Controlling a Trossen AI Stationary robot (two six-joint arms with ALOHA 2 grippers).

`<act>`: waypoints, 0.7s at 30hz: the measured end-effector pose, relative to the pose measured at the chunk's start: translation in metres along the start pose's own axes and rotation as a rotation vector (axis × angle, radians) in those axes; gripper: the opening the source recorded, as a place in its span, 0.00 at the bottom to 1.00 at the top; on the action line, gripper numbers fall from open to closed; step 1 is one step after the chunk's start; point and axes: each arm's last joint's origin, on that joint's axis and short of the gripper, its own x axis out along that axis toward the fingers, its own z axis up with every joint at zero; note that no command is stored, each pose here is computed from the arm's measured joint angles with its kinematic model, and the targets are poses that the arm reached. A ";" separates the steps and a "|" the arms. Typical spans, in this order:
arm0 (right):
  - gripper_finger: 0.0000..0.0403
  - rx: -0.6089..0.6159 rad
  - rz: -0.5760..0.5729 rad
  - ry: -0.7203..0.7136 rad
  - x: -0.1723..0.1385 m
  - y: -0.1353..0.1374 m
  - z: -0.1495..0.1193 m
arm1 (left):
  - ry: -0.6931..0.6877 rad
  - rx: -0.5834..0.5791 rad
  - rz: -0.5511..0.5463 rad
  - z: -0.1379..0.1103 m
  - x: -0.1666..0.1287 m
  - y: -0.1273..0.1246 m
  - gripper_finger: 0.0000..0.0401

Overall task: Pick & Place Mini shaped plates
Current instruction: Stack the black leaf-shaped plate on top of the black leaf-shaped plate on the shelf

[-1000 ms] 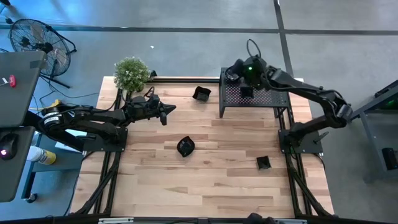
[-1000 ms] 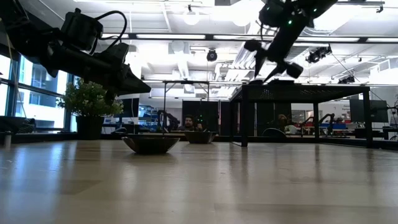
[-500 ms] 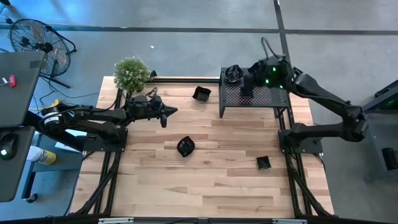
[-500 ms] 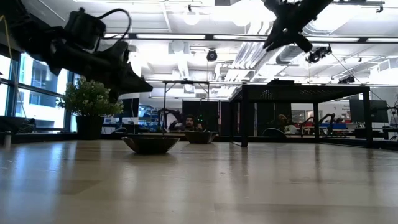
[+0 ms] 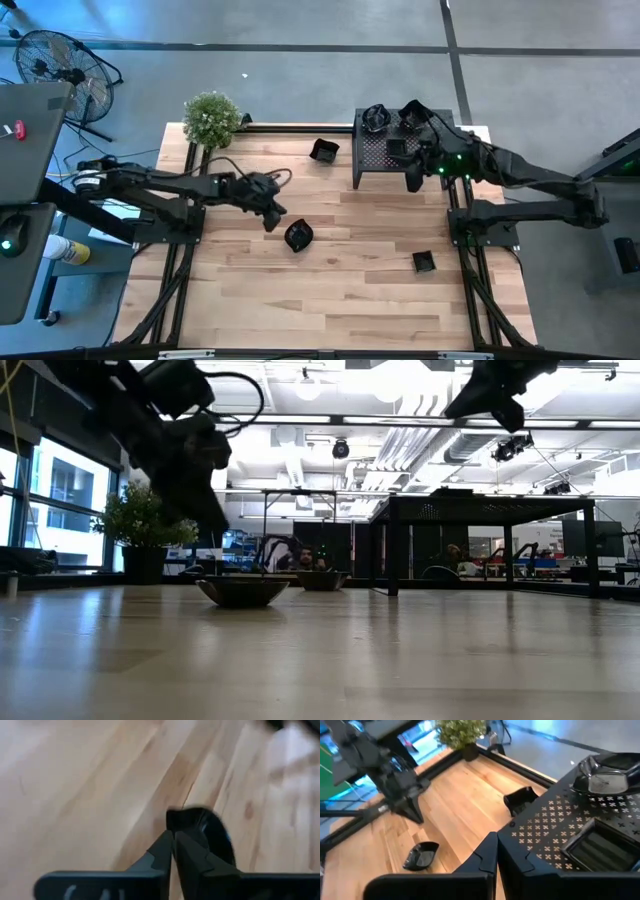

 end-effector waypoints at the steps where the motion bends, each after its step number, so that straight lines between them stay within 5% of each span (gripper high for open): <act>1: 0.01 0.002 0.007 -0.014 -0.001 0.000 -0.002 | 0.031 -0.026 0.018 -0.002 0.003 -0.003 0.07; 10: 0.01 -0.009 0.046 -0.047 -0.002 -0.004 -0.015 | 0.198 -0.306 0.083 -0.015 0.037 -0.010 0.28; 21: 0.01 -0.045 0.046 -0.049 -0.002 -0.004 -0.015 | 0.267 -0.348 0.022 -0.022 0.062 -0.008 0.22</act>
